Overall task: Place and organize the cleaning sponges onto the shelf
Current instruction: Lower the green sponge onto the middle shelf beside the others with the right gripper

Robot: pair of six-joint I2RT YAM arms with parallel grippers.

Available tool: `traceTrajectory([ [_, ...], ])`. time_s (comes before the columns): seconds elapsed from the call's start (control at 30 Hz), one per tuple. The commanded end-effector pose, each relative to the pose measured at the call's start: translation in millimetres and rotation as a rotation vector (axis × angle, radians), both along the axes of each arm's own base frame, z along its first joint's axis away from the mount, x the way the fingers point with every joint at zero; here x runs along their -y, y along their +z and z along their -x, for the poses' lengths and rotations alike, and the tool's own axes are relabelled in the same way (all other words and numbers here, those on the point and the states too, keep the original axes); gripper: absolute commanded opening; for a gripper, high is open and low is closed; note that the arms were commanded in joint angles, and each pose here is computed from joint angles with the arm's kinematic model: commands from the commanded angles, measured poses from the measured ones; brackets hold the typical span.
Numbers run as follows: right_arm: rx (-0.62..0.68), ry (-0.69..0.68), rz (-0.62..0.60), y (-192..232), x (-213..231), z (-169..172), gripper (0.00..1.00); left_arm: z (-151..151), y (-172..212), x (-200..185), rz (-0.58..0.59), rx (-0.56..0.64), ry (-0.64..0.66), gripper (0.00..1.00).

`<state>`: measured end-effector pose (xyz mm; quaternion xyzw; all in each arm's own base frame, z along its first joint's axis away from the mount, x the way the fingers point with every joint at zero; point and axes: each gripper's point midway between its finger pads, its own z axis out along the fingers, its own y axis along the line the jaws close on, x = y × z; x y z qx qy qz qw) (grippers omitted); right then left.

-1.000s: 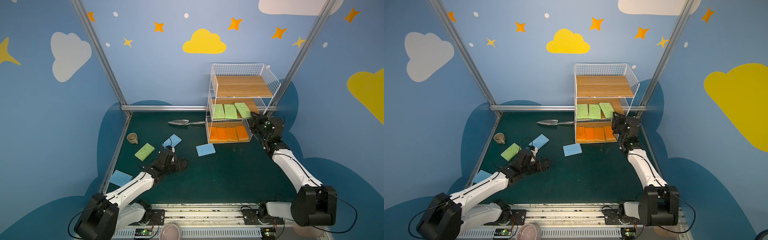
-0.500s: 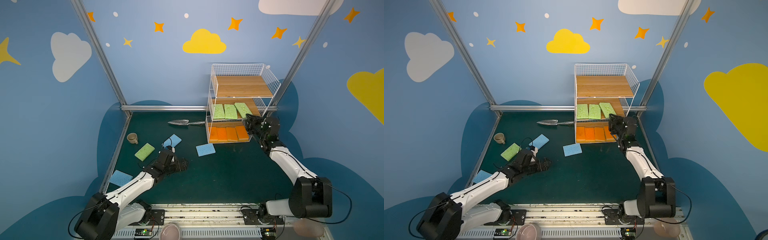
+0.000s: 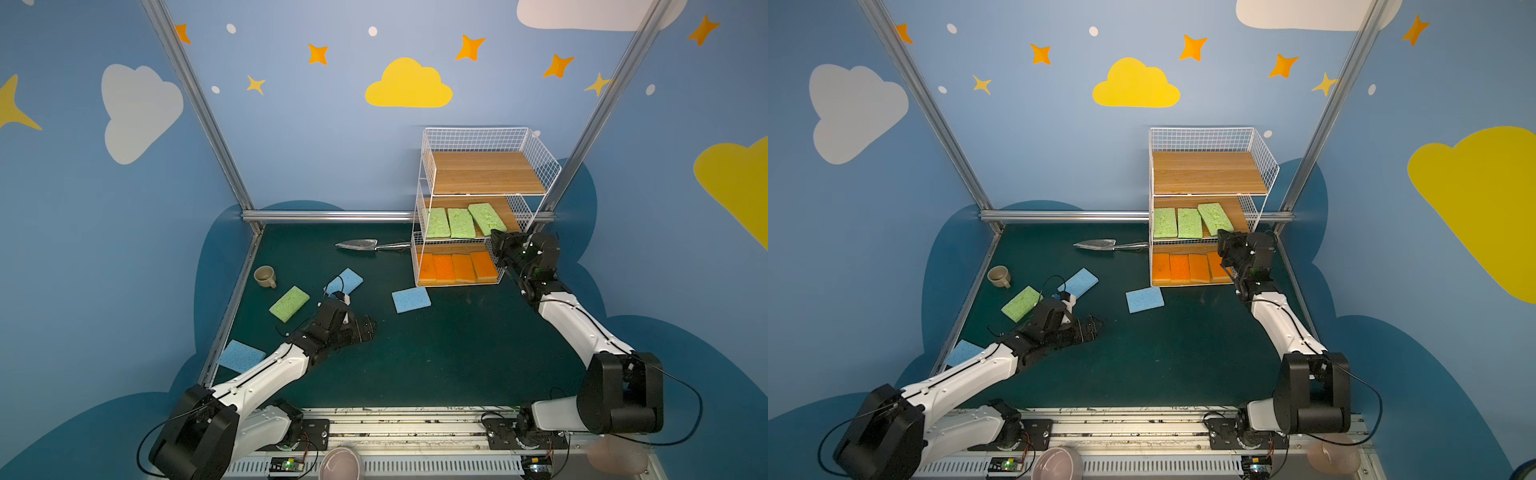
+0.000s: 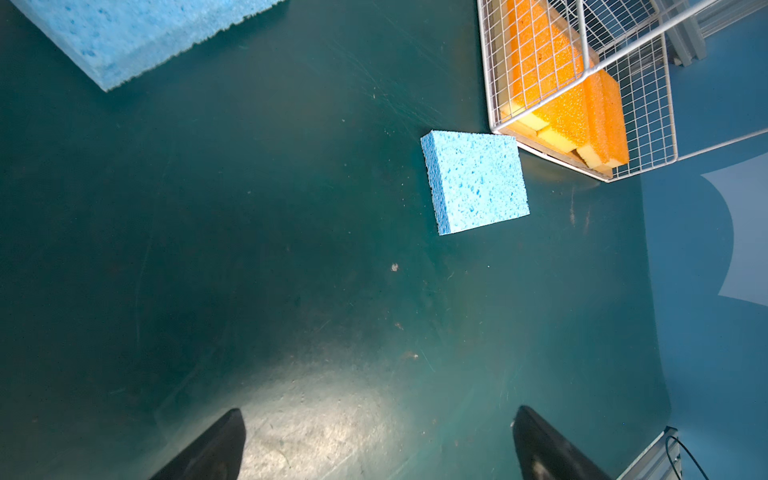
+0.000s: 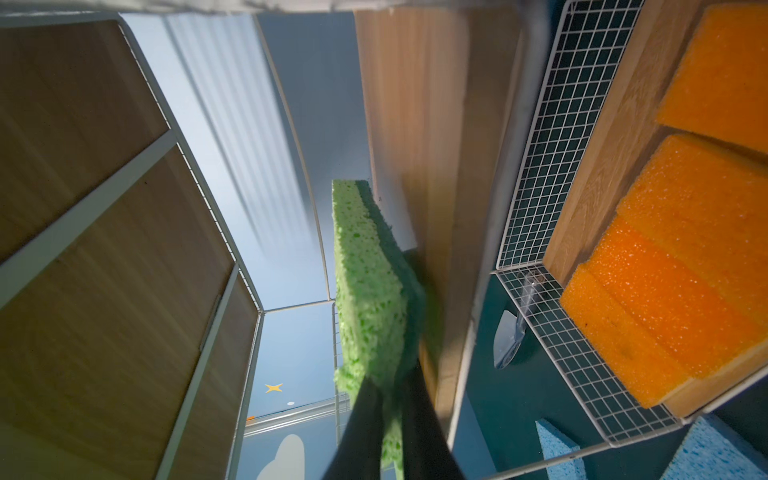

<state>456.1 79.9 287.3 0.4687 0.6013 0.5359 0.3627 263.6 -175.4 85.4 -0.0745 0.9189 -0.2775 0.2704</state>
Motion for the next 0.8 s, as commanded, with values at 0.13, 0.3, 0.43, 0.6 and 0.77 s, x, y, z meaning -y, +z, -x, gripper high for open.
traceTrajectory([
  [0.13,0.065,-0.036,0.0,22,7,-3,0.01,3,-6,-3,-0.009,-0.009,0.005,1.0],
  [0.3,0.087,-0.065,0.012,32,14,0,0.0,3,-6,-3,-0.007,-0.009,0.004,1.0],
  [0.43,0.087,-0.079,0.03,35,18,4,0.0,3,-6,-3,-0.006,-0.01,0.006,1.0],
  [0.6,0.073,-0.089,0.065,33,20,9,0.0,4,-7,-3,-0.003,-0.012,0.003,1.0],
  [0.77,0.058,-0.064,0.099,31,13,10,0.0,3,-5,-3,0.0,-0.011,0.004,0.99],
])
